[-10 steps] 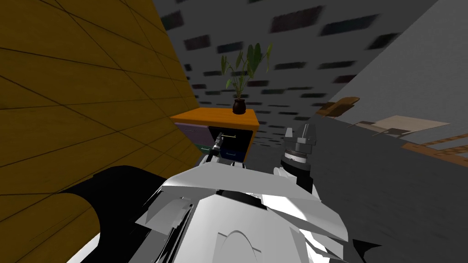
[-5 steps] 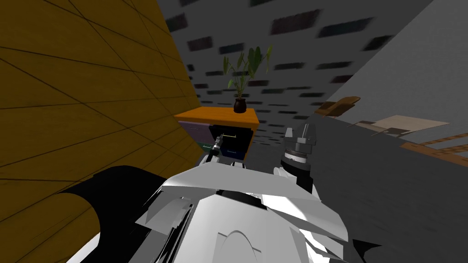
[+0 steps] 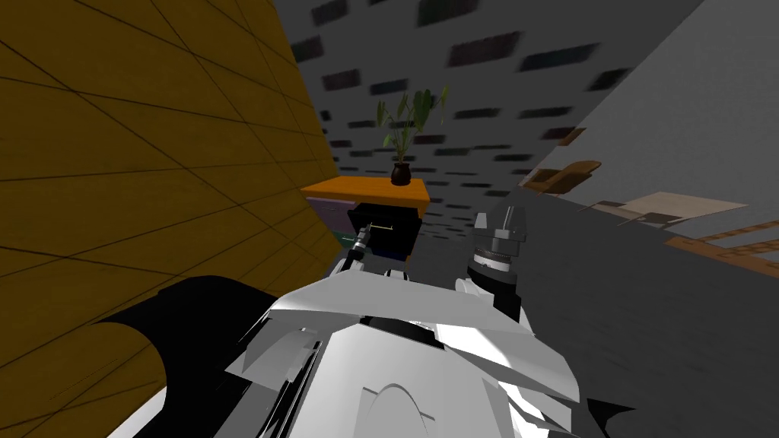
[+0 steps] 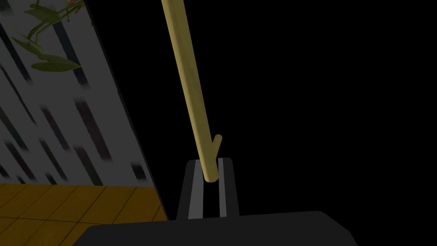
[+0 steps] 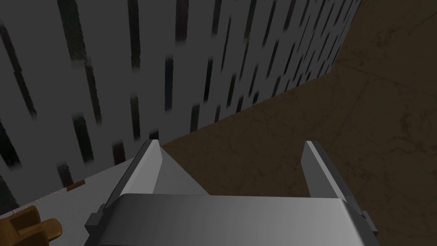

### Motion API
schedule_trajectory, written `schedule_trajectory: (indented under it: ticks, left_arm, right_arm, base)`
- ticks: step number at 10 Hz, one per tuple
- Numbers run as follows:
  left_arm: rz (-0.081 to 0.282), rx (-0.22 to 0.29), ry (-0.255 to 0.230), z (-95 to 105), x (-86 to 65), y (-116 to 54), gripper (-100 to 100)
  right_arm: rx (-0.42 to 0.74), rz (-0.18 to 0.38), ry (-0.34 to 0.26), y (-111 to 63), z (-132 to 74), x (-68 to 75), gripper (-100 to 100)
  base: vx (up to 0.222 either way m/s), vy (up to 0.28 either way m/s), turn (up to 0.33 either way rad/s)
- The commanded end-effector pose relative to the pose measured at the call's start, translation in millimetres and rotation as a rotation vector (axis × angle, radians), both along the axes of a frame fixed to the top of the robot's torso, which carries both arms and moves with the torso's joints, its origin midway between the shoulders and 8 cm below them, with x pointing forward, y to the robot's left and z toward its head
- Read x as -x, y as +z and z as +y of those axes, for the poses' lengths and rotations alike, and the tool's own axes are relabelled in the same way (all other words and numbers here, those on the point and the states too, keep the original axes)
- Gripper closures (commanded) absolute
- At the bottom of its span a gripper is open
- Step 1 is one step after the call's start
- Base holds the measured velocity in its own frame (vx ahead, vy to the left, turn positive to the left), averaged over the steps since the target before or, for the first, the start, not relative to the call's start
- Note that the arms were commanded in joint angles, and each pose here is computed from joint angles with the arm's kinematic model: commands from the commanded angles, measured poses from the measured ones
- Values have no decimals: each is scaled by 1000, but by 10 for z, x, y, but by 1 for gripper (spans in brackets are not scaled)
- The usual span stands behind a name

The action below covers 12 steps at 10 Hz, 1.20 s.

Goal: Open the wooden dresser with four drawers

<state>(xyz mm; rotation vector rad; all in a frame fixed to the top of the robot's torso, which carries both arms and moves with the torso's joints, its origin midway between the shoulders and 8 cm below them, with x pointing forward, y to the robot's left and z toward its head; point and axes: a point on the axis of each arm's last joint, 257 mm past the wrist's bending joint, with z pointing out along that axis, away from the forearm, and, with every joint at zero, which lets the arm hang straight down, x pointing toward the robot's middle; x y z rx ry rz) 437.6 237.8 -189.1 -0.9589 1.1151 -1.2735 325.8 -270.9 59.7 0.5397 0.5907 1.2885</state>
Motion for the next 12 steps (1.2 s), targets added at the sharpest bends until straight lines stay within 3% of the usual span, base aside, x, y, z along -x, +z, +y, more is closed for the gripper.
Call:
schedule_trajectory:
  ticks: [1,2,3,8,9,12]
  left_arm:
    - [8,0,-7,-22,56,-24,100]
    - [4,0,-4,-6,43,-11,100]
    - [17,-5,17,170,-11,-27,-100]
    - [29,-12,120,1026,-288,163,-100]
    - [27,-14,130,1079,-282,178,-100]
    - [18,-4,200,1615,-402,401,-100]
  right_arm:
    - [0,0,0,0,0,0,0]
    - [0,0,0,0,0,0,0]
    - [0,0,0,-1,0,0,0]
    - [0,0,0,0,0,0,0]
    - [0,0,0,0,0,0,0]
    - [0,0,0,0,0,0,0]
  base:
    - [-198,9,17]
    - [-98,4,3]
    - [-65,-24,-177]
    - [-120,-66,-236]
    - [-84,-46,-58]
    - [-98,-71,-219]
